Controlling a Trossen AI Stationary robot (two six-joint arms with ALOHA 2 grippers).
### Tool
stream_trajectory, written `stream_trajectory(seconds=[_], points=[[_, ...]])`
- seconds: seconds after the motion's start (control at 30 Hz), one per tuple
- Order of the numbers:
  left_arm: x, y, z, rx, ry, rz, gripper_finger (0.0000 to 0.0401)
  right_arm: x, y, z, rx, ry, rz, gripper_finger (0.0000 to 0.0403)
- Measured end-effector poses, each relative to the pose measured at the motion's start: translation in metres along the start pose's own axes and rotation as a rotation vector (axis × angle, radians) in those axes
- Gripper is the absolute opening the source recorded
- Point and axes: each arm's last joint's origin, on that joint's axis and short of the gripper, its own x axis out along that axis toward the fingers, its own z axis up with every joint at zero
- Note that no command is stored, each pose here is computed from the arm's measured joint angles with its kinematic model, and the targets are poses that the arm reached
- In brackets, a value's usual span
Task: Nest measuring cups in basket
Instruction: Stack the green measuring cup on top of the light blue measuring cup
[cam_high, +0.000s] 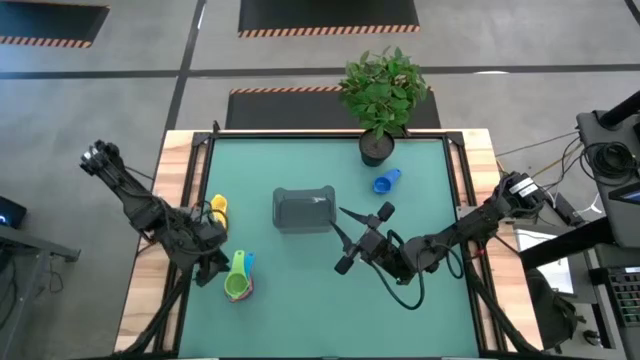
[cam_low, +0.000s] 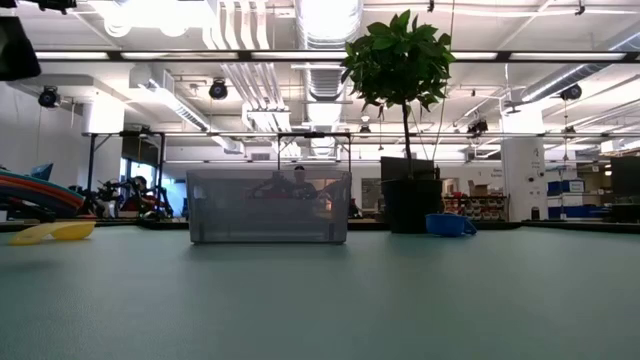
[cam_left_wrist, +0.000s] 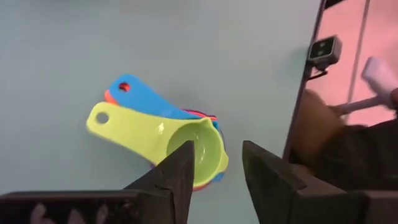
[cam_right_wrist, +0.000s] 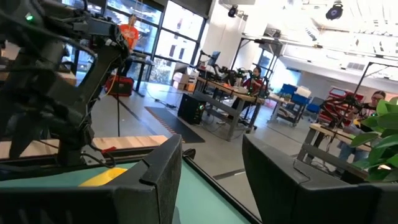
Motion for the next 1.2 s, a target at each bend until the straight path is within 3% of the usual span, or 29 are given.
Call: stream_trajectory(seconds=[0.17, 0.37, 0.8, 1.2], points=[[0.021, -0.011, 0.000, 0.069, 0.024, 0.055, 0.0072, 0.000, 0.000, 0.000, -0.001, 0.001, 0.001, 0.0157], [0.038, 0.000, -0.007, 0.084, 0.134, 0.318, 0.0005, 0.000, 0.001, -0.001, -0.012, 0.005, 0.003, 0.0157], [0.071, 0.007, -0.009, 0.209, 0.212, 0.532, 0.0000, 0.000, 0.001, -0.001, -0.014, 0.007, 0.003, 0.0157], [0.085, 0.009, -0.010, 0.269, 0.256, 0.599, 0.0000, 0.000, 0.001, -0.001, -0.017, 0.008, 0.004, 0.0157]])
